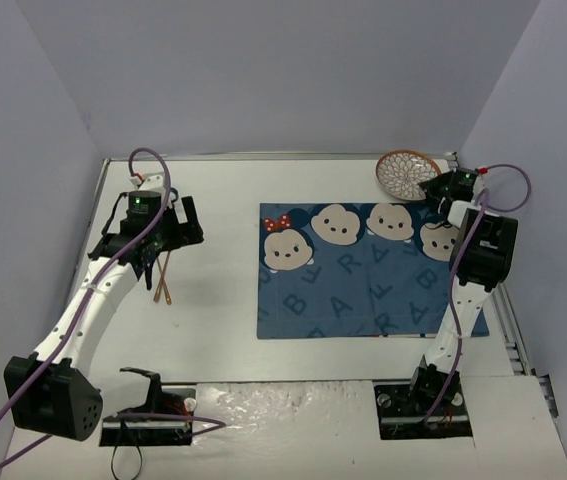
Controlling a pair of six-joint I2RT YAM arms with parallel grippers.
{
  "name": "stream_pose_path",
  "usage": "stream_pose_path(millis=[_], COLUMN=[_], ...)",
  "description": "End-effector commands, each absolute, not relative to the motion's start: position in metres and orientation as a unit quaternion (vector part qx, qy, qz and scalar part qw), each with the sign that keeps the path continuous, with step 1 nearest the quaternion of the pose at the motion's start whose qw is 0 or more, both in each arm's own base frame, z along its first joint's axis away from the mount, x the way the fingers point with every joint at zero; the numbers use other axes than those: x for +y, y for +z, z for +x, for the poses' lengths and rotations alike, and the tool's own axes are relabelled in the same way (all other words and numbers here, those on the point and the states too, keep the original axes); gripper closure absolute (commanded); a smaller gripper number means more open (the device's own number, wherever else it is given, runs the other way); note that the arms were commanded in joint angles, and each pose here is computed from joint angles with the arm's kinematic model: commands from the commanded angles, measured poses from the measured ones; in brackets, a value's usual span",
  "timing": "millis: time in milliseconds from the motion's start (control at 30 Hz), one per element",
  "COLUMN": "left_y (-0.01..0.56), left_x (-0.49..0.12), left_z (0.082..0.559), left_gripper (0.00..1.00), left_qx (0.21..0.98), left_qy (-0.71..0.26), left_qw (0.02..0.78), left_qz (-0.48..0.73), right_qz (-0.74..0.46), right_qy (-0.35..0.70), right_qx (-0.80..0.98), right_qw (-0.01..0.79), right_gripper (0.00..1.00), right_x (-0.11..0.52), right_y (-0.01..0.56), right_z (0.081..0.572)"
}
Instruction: Set the dinner table for one person
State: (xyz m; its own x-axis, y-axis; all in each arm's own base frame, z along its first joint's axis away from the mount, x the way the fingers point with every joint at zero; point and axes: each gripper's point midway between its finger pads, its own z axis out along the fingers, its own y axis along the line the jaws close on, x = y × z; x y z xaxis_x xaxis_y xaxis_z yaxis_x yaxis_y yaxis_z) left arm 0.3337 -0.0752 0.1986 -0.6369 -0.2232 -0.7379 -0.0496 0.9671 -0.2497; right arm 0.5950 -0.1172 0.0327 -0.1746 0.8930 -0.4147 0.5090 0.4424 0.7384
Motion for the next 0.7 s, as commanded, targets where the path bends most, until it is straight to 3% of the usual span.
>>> stream_pose_path(millis=[0, 167, 667], left_y=[0.222, 0.221, 0.226], left_x=[-0.076, -0.076, -0.078], left_z=[0.347, 0.347, 0.346], left_gripper=[0.03, 0.03, 0.03], left_qx=[0.88, 0.881, 0.877], left_qy=[-0.113, -0.113, -0.12], left_qw=[0.455, 0.455, 0.459], left_qz=[-0.071, -0.07, -0.07], right_qz=[0.462, 0.454, 0.343], right_qy=[0.258, 0.277, 0.403], right_qx=[0.71, 0.704, 0.651], right_qw=[0.464, 0.471, 0.544], right_gripper=[0.74, 0.99, 1.0], right_x=[-0.113, -0.109, -0.06], right_y=[0.065, 0.07, 0.202], right_z=[0.618, 0.625, 0.612])
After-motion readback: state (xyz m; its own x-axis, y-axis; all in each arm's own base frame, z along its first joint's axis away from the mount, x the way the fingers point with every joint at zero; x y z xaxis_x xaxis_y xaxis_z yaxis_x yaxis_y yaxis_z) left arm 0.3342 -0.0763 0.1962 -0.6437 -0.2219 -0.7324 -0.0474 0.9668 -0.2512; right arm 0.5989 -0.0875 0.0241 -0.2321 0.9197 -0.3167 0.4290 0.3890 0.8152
